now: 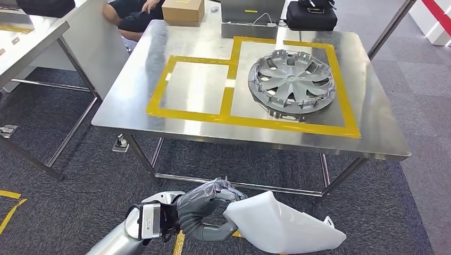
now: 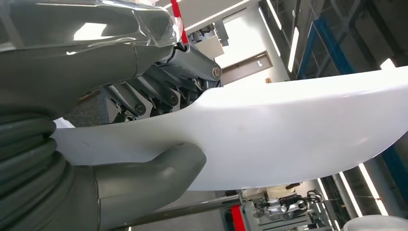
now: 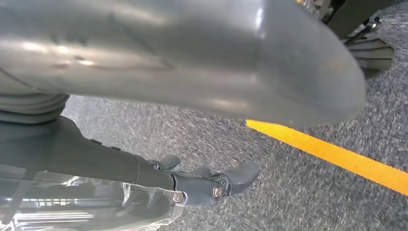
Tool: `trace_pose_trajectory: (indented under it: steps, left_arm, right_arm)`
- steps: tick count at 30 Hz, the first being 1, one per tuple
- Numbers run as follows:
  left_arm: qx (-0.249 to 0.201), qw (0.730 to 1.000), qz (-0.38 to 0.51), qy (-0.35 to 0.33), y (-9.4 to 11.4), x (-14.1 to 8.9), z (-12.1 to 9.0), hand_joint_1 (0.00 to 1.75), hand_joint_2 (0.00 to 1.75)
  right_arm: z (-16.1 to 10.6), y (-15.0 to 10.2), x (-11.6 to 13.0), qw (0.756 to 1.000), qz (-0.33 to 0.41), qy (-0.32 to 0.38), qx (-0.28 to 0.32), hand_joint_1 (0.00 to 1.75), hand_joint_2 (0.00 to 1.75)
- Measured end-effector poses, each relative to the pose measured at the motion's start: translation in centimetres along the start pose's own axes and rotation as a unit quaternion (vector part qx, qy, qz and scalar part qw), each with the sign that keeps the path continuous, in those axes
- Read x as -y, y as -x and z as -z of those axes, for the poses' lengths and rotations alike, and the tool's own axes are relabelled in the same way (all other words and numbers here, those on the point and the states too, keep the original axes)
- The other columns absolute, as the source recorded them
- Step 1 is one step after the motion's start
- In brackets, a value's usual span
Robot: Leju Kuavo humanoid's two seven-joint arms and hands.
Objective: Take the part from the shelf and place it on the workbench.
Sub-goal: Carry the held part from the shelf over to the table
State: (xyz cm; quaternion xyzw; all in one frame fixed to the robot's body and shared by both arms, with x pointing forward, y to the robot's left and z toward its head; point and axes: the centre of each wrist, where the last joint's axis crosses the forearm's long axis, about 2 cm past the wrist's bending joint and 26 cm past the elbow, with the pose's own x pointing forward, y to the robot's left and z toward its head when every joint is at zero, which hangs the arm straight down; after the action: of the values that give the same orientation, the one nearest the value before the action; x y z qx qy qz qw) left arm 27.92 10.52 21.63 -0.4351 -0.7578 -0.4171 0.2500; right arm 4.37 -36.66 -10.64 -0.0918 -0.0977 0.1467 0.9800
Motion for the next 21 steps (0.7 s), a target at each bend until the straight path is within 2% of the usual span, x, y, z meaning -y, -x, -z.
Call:
trace_pose_trajectory:
  steps: [21]
  left_arm:
    - [-0.015,1.0,-0.006,0.004,0.93,0.05,-0.49,1.75,1.75]
  right_arm:
    - [-0.02,0.07,-0.21,1.0,0.03,0.003,0.005,0.0,0.0]
